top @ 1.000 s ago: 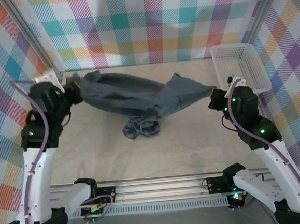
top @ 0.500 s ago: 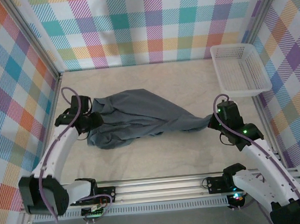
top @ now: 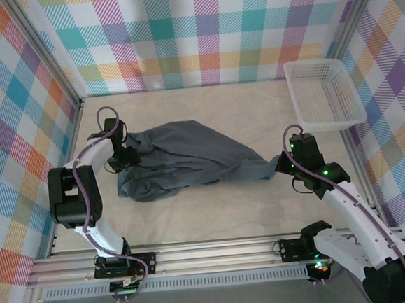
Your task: Fold the inside-out t-shirt
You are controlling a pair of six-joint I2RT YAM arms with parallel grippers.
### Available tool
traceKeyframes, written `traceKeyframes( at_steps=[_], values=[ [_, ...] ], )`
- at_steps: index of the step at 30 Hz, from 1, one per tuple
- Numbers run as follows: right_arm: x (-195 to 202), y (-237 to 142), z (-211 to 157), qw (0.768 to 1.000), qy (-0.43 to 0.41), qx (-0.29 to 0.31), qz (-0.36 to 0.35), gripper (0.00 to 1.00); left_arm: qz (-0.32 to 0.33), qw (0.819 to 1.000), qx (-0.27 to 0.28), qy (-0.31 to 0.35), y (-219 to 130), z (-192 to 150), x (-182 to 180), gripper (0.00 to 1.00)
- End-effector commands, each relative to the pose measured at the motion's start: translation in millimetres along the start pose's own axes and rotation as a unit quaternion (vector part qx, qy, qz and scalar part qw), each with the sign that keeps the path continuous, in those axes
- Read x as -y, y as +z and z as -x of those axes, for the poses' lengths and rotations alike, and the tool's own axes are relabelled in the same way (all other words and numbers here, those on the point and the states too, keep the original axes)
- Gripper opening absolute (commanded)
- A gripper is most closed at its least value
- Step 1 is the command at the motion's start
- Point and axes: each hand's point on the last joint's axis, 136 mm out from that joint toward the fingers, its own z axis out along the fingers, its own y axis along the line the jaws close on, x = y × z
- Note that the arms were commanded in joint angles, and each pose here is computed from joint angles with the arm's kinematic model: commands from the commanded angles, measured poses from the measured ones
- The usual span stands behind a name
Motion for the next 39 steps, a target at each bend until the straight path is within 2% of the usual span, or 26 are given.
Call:
traceKeyframes(
  at_steps=[1,5,9,11,12,14,15,18,22,25,31,39],
  values=[
    [-4,-4,7,1.0,0.0,0.012,0.012,0.0,-0.053,0.998,0.021,0.022,-4,20,22,0.53],
    [-7,-2,7,1.0,0.002,0.007,0.017,0.0,-0.038,0.999,0.011,0.02,8,24,19,0.54],
    [-8,-4,9,1.0,0.002,0.008,0.019,0.0,-0.03,0.999,-0.004,0.012,16,21,13,0.49],
    [-9,-6,12,1.0,0.001,0.012,0.021,0.0,-0.034,0.999,-0.002,0.011,13,22,14,0.4],
    [-10,-8,14,1.0,0.001,0.015,0.022,0.0,-0.041,0.999,0.001,0.01,10,23,16,0.32],
    [-14,-12,21,0.999,0.003,0.023,0.028,0.0,-0.06,0.998,0.011,0.009,-1,28,23,0.07],
    [-17,-16,26,0.999,0.005,0.029,0.032,0.0,-0.071,0.997,0.017,0.007,-11,32,28,0.0],
    [-29,-36,52,0.997,0.007,0.061,0.046,0.0,-0.109,0.992,0.061,0.006,-71,51,45,0.0],
    [-41,-83,117,0.986,0.003,0.162,0.047,0.0,-0.135,0.977,0.167,0.004,-175,81,53,0.0],
    [-47,-118,163,0.971,-0.006,0.236,0.041,0.0,-0.155,0.965,0.214,0.004,-238,88,59,0.0],
    [-58,-193,225,0.934,-0.023,0.353,0.045,0.0,-0.198,0.939,0.281,0.009,-320,78,66,0.0],
    [-68,-278,255,0.894,-0.045,0.441,0.071,0.0,-0.254,0.9,0.353,0.02,-403,52,71,0.0]
  ],
)
